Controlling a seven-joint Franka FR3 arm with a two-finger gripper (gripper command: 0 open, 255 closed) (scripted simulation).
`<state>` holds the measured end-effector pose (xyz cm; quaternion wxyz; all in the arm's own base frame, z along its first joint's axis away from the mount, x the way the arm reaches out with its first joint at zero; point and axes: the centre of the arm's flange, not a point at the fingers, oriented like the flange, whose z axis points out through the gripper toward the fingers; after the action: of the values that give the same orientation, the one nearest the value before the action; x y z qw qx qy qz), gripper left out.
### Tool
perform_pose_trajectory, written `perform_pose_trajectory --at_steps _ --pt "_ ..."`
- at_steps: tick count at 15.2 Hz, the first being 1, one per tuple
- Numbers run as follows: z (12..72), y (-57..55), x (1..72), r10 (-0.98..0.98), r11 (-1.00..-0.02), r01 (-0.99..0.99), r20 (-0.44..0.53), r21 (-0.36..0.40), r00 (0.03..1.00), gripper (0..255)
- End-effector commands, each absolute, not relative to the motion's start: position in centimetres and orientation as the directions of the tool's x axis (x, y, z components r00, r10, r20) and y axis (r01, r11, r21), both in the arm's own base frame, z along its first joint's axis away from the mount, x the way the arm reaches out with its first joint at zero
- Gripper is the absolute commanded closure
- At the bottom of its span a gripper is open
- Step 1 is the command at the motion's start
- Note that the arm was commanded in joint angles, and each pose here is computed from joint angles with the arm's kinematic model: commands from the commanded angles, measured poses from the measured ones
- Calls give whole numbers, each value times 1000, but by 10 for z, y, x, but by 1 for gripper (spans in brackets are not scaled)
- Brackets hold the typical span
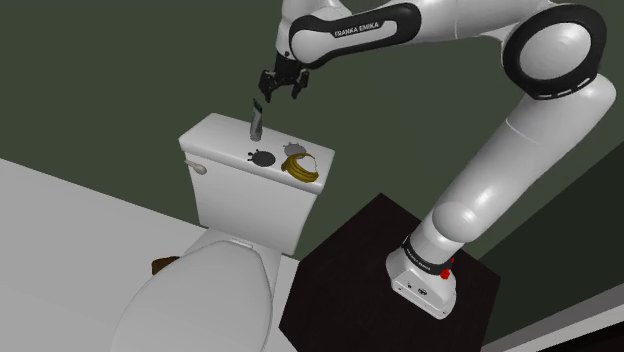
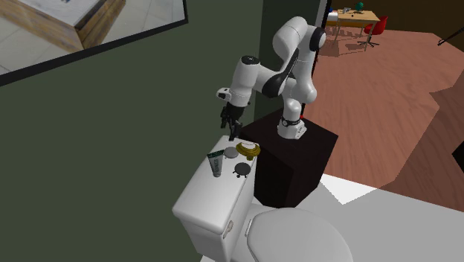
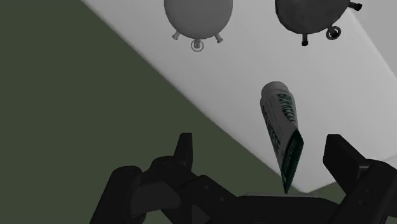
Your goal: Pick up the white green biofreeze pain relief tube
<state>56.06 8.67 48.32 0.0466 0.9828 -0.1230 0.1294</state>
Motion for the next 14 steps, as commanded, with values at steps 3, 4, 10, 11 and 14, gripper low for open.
perform_pose_trajectory --at_steps 3,4,10,11,14 --pt "466 99 607 -285 -949 -311 293 44 913 0" --pt "462 102 618 -298 -945 -325 300 41 906 0" --pt "440 109 654 -338 -931 -365 319 28 886 0" --pt "435 109 654 -338 -931 -365 319 28 886 0" --pt "419 109 654 -338 -931 -365 319 28 886 0"
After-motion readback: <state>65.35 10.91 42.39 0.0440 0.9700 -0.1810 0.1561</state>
